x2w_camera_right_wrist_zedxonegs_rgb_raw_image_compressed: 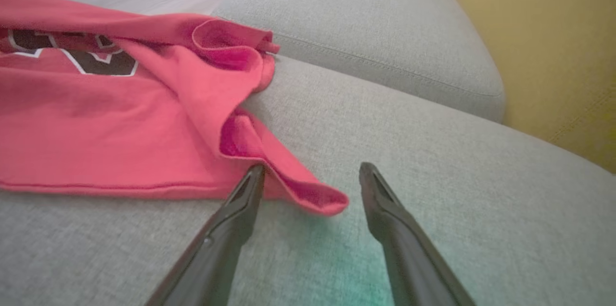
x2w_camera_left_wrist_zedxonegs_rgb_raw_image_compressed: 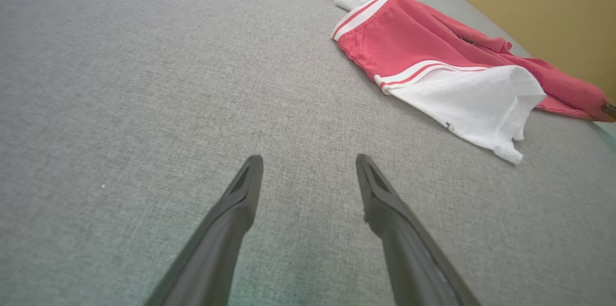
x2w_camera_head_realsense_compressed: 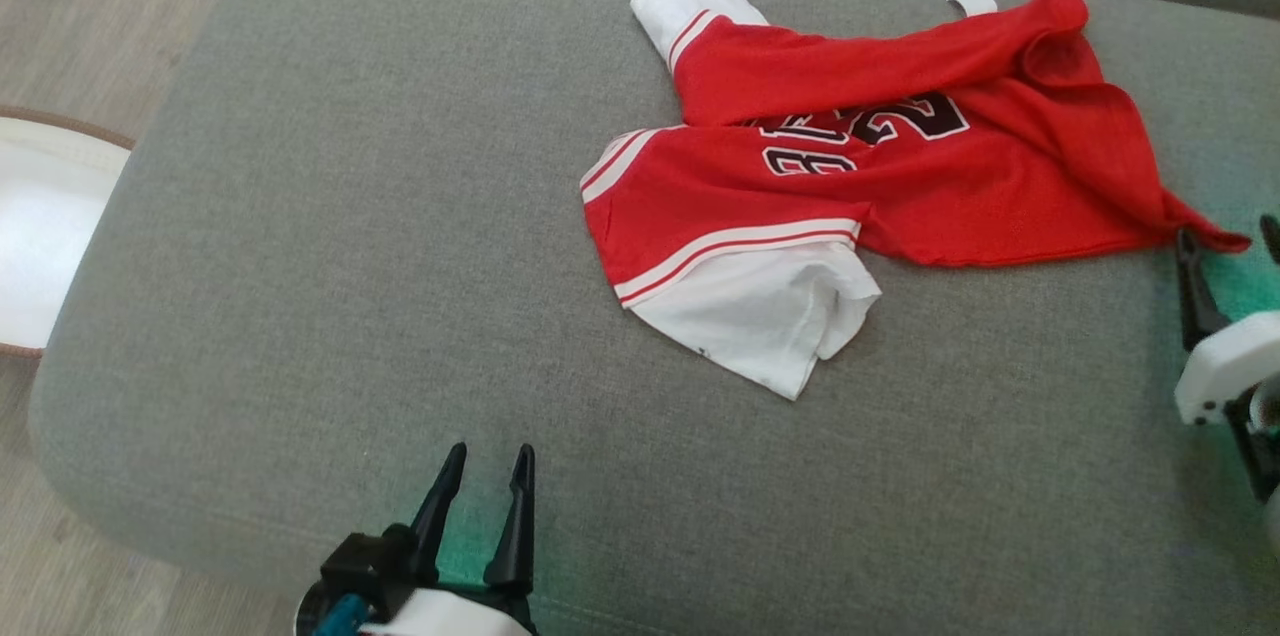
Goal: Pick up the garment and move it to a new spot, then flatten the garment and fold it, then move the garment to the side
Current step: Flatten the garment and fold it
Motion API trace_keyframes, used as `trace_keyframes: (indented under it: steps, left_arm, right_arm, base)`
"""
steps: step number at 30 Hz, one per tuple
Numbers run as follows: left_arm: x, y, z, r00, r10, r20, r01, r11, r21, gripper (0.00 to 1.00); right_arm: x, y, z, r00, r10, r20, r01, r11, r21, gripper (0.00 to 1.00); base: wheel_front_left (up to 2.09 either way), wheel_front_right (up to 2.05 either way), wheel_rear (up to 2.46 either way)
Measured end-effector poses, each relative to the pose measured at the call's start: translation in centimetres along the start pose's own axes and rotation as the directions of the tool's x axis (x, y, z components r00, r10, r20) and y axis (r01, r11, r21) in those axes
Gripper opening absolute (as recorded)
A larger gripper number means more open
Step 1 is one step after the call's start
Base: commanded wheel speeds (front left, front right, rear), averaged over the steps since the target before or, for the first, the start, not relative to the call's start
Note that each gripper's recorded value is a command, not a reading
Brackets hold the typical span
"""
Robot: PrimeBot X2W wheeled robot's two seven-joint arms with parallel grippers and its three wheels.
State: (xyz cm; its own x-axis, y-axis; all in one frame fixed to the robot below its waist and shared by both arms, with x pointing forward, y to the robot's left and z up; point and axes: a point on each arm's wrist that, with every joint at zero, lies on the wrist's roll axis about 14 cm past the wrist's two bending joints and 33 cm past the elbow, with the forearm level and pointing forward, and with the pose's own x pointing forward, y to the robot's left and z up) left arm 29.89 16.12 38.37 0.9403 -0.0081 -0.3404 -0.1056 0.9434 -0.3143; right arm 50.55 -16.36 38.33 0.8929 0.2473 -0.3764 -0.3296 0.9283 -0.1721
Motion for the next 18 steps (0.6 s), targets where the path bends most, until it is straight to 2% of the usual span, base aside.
trace_keyframes:
  steps: [5,11,12,13,14,16,17,18]
  left_arm:
    - [0.3,0.0,-0.2,1.000,0.004,-0.011,-0.004,1.000,-0.001,1.00]
    - [0.9,-0.3,0.1,1.000,-0.008,-0.006,0.008,1.000,0.008,1.00]
    - [0.9,-0.4,0.1,1.000,-0.009,-0.007,0.009,1.000,0.009,1.00]
    - [1.0,-0.4,0.1,1.000,-0.009,-0.009,0.009,1.000,0.009,1.00]
    - [1.0,-0.4,0.0,1.000,-0.008,-0.011,0.008,1.000,0.009,1.00]
    - [1.1,-0.4,0.0,1.000,-0.008,-0.013,0.008,1.000,0.009,1.00]
    - [1.1,-0.4,0.0,1.000,-0.009,-0.013,0.009,1.000,0.009,1.00]
    - [1.1,-0.4,0.1,1.000,-0.010,-0.011,0.010,1.000,0.009,1.00]
  right_arm:
    - [1.0,-0.5,0.7,1.000,-0.009,0.013,0.009,1.000,-0.028,1.00]
    - [1.1,-0.3,-1.1,0.999,-0.010,-0.045,0.009,1.000,-0.027,1.00]
    - [1.1,-0.3,-1.3,0.998,-0.010,-0.054,0.009,1.000,-0.024,0.93]
    - [1.2,-0.3,-1.4,0.998,-0.012,-0.060,0.011,1.000,-0.017,0.75]
    - [1.4,-0.4,-1.4,0.998,-0.013,-0.060,0.013,1.000,-0.013,0.62]
    - [1.8,-0.3,-0.7,0.999,-0.014,-0.046,0.014,1.000,-0.003,0.09]
    - [2.0,-0.2,-0.2,0.999,-0.015,-0.033,0.015,1.000,0.007,0.00]
    - [2.2,-0.1,0.3,1.000,-0.013,-0.018,0.014,1.000,0.015,0.00]
  base:
    - [0.00,0.00,0.00]
    - [0.00,0.00,0.00]
    - [0.00,0.00,0.00]
    - [0.00,0.00,0.00]
    - [0.00,0.00,0.00]
    - [0.00,0.00,0.00]
    - [0.00,0.00,0.00]
    - [0.00,0.00,0.00]
